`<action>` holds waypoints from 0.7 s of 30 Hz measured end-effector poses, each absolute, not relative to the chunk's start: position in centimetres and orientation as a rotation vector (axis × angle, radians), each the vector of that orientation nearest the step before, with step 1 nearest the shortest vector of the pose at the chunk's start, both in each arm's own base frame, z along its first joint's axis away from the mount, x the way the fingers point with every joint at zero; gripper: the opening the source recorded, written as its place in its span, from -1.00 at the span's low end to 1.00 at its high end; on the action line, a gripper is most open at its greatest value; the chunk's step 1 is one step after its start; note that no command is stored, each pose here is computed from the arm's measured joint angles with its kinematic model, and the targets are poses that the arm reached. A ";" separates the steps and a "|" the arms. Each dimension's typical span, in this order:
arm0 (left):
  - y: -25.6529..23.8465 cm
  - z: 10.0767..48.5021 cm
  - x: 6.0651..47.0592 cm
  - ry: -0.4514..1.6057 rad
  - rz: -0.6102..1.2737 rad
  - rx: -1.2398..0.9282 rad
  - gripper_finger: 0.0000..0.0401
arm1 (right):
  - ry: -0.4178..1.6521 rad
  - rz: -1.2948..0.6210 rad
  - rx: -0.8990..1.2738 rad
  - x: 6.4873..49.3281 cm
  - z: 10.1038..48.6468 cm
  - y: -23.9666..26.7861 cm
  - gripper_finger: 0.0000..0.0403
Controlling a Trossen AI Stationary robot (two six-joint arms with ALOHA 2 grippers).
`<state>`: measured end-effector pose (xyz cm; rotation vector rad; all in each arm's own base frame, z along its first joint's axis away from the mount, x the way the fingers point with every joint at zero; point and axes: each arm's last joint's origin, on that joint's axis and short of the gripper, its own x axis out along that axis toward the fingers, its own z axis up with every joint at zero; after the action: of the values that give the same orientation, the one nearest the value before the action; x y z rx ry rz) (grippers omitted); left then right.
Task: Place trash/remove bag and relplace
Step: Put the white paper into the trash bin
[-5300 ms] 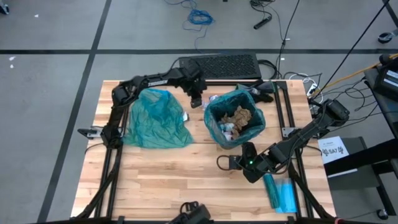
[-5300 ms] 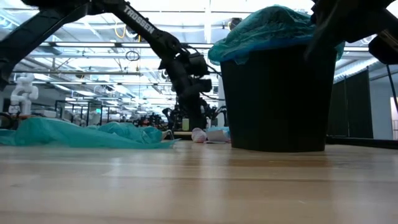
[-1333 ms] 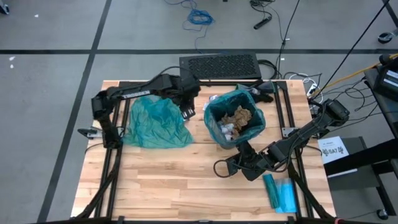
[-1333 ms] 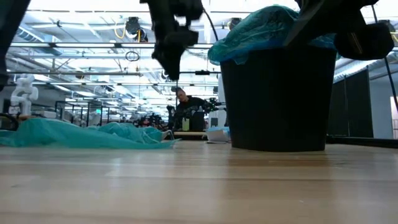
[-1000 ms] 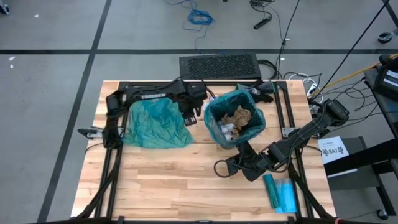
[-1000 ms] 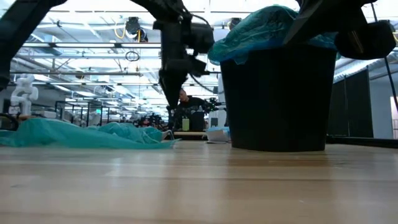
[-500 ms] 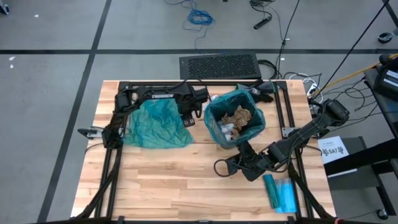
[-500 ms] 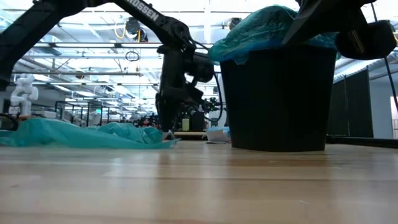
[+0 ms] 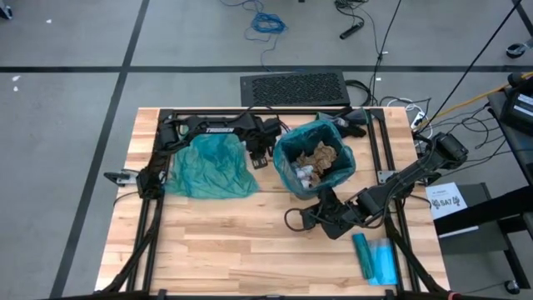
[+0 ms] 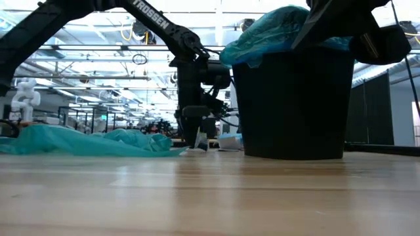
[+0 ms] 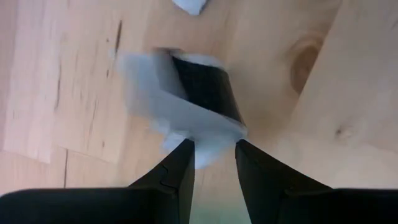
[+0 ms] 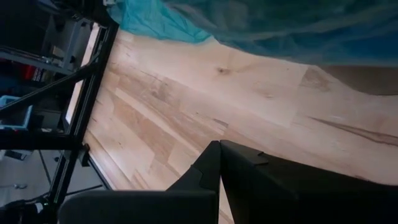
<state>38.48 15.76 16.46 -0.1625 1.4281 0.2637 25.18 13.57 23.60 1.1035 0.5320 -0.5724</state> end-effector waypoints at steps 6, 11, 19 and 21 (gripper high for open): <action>16.1 15.2 39.0 1.419 0.266 -0.162 -0.43 | 0.511 -0.548 1.131 25.4 23.8 13.7 -1.00; 15.9 14.6 39.2 1.438 0.271 -0.139 -0.66 | 0.507 -0.539 1.140 25.5 23.9 13.8 -1.00; 15.7 14.9 39.1 1.455 0.214 -0.175 -0.99 | 0.507 -0.537 1.138 25.5 23.9 13.8 -1.00; 15.3 15.2 39.0 1.480 0.212 -0.186 -0.99 | 0.508 -0.537 1.134 25.5 23.9 13.8 -1.00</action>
<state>39.03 15.29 15.16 -0.1864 1.4803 0.2122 25.49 13.76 23.92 1.1340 0.5075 -0.5372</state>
